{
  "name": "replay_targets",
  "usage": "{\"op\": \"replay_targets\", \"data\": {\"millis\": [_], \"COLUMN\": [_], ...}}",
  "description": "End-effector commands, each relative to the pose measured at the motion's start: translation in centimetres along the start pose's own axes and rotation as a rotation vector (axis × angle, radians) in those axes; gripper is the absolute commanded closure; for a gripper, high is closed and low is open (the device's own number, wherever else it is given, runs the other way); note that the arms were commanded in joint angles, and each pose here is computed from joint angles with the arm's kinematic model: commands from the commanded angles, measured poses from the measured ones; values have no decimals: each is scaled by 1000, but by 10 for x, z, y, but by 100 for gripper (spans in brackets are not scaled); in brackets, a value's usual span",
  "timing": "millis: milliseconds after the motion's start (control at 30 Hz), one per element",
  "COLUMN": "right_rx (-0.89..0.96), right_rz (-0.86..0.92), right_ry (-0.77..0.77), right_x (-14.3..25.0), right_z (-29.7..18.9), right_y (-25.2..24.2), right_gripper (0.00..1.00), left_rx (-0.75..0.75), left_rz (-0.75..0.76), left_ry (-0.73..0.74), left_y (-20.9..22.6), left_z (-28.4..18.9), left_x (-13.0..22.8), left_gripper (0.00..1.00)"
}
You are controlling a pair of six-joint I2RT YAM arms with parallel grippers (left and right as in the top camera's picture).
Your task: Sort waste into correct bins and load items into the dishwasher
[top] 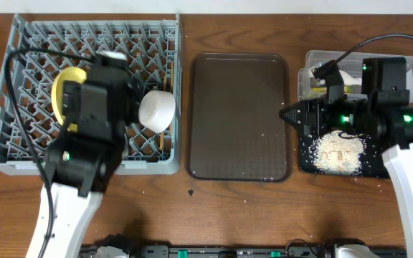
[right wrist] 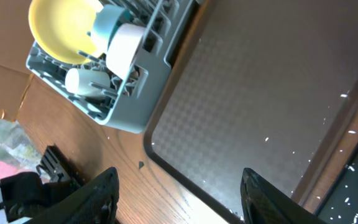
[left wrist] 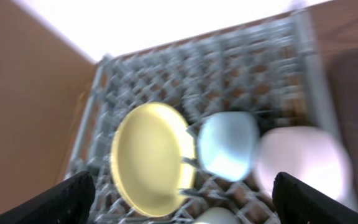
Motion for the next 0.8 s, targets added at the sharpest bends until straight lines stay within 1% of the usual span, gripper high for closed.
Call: {"op": "replay_targets", "data": {"millis": [0, 33, 67, 167, 233, 500, 667, 767], "right_rx": [-21, -25, -27, -34, -38, -49, -47, 74], "right_rz": [-46, -74, -90, -132, -163, -237, -241, -221], "right_ry": [-78, -111, -128, -178, -215, -301, -305, -315], "right_x": [8, 12, 16, 27, 33, 52, 53, 53], "right_z": [-26, -36, -43, -61, -72, -97, -98, -98], "right_y": [23, 31, 36, 50, 58, 77, 78, 65], "right_gripper": [39, 39, 39, 37, 1, 1, 1, 1], "left_rx": [197, 316, 376, 445, 460, 466, 467, 468], "left_rz": [-5, 18, 34, 70, 83, 100, 106, 110], "left_ry": [-115, -167, -191, -223, -225, -201, -190, -183], "left_y": [-26, -41, -49, -60, -63, -68, -70, -72], "left_z": [-34, -49, -57, -71, -74, -71, -68, -66], "left_x": [-6, -8, -9, -8, -7, -5, -5, -5], "left_gripper": [8, 8, 8, 5, 5, 4, 4, 4]}}
Point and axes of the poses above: each gripper's point midway between its finger pads, its own z axis out along the fingers, its own y axis along the line the jaws close on, x = y × z, the point moved 7 cm from there along -z, back along the fingers, and after that the axes turned 8 degrees about z, right-handed, at the moved point
